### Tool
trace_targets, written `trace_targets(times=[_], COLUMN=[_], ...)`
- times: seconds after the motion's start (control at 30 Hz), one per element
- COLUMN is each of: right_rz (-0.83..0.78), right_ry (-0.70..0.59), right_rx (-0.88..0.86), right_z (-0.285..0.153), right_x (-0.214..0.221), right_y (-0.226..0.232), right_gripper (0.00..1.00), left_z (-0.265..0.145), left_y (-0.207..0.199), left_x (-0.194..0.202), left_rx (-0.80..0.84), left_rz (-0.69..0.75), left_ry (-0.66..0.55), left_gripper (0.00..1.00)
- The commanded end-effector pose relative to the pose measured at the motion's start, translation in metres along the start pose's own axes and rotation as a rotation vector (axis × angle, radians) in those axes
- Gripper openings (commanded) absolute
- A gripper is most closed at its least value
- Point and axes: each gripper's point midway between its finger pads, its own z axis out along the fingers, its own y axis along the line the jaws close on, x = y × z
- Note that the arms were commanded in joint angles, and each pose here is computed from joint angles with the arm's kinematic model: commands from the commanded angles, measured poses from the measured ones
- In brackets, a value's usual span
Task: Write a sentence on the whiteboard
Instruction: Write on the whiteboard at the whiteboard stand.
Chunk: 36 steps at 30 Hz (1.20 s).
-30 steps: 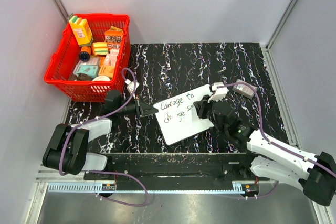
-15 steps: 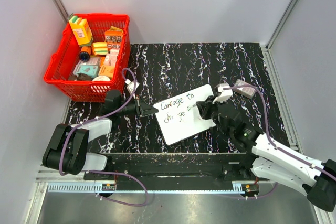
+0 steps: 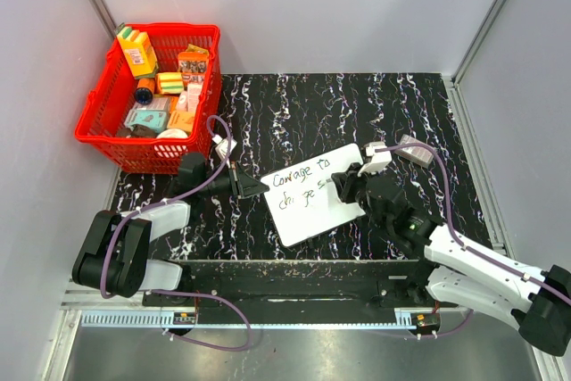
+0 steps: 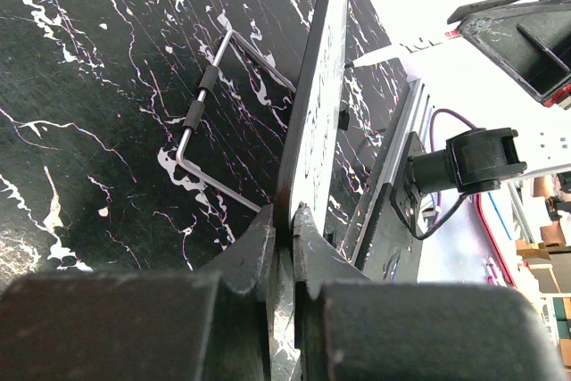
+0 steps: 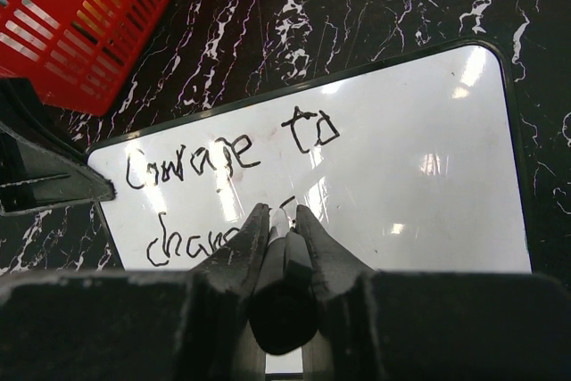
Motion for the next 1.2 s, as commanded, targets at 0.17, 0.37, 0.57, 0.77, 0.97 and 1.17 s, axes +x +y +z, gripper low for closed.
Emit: trace_targets(times=[0.17,0.37,0.57,0.77,0.97,1.17], right_rz=[0.023,0.015,0.013,0.006,0.003,0.001], right_ry=[-0.080,-0.065,-0.063,-0.049,-0.025,0.005], right_rx=[0.008,0.033,0.049,0.053,0.048,0.043], right_z=[0.003,0.006,0.005,0.005,0.004,0.003], right_x=[-0.026,-0.018,-0.015,-0.011,-0.004,0.005], right_y=[0.004,-0.001,-0.006,-0.007,-0.008,-0.009], right_gripper=[0.00,0.00,0.00,0.00,0.00,0.00], left_z=[0.002,0.001,0.001,0.001,0.002,0.002], left_y=[0.024,0.024,0.024,0.024,0.024,0.025], left_x=[-0.013,-0.013,-0.013,-0.013,-0.014,-0.014], left_rx=[-0.100,-0.099,-0.100,-0.100,-0.100,-0.102], left_rz=[0.122,0.122,0.123,0.123,0.123,0.123], left_ry=[-0.058,-0.058,-0.058,-0.058,-0.058,-0.059], left_gripper=[0.00,0.00,0.00,0.00,0.00,0.00])
